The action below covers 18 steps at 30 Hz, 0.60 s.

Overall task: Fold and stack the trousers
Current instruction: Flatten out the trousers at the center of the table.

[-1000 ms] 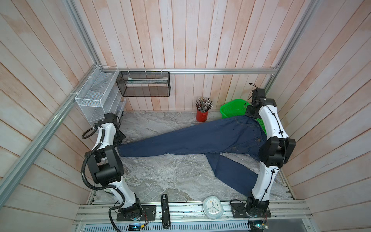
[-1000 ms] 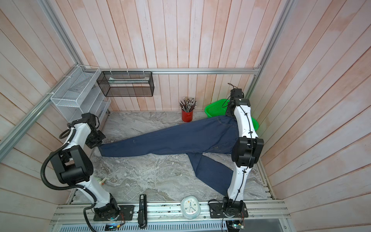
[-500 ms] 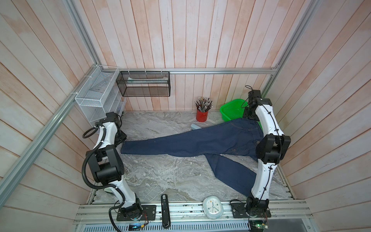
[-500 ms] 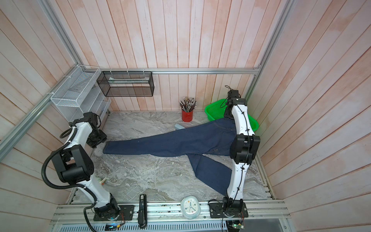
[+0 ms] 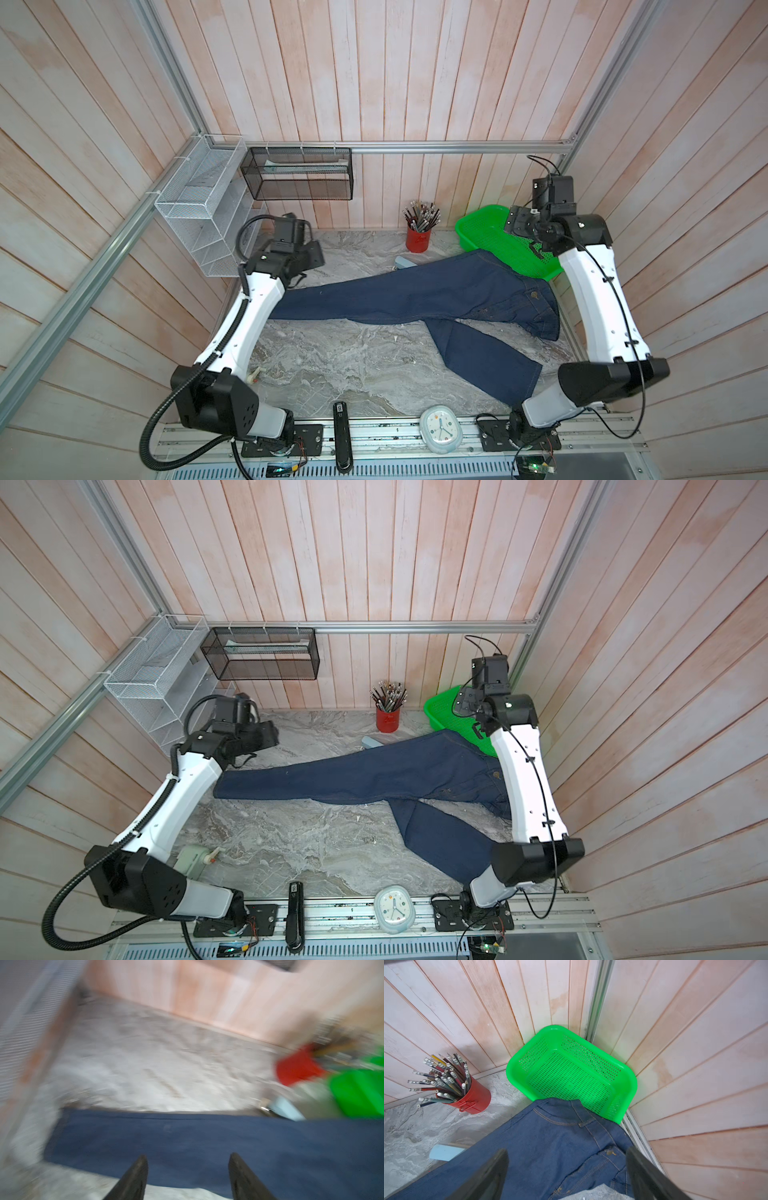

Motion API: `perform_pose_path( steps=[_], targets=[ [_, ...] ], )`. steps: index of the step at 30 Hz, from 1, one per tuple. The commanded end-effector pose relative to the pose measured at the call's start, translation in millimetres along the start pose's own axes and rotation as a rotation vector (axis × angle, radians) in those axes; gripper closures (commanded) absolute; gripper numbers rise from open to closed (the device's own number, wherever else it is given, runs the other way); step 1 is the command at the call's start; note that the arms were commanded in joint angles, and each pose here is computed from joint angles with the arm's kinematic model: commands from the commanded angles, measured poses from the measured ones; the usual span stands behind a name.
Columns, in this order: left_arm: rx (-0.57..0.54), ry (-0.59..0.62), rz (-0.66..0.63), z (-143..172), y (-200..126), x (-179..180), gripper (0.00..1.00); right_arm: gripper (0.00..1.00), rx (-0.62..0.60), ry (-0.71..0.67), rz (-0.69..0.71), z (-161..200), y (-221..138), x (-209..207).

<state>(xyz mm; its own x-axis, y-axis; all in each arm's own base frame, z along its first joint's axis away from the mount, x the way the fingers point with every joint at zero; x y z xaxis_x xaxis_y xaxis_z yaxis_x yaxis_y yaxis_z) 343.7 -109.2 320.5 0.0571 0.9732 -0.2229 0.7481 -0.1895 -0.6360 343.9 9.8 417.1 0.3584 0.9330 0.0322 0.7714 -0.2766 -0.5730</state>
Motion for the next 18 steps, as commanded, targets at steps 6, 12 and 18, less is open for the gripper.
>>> perform_pose_path(
  steps=[6,12,18],
  targets=[
    [0.249,0.128,0.38,129,11,-162,0.28,0.12,-0.085,0.121,-0.031,19,-8,-11],
    [0.417,0.177,0.521,209,33,-242,0.21,0.12,-0.063,0.122,-0.064,32,-7,-11],
    [0.566,0.236,0.589,265,51,-285,0.18,0.13,-0.006,0.105,-0.056,52,8,-15]
  ],
)
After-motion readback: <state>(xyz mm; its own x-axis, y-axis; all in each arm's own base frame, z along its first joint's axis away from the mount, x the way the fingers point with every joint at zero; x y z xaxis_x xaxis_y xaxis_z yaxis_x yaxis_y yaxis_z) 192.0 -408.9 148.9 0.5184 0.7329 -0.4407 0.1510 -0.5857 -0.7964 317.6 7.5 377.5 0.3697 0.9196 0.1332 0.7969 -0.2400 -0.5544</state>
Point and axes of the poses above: each gripper's point midway between its finger pads, its own y axis out along the fingers, its own x axis along the line the jaws close on, z = x × y, the point moved 7 cm from there along -y, back along the fingers, and after that the axes turned 1 degree about y, right-handed, at the moved point
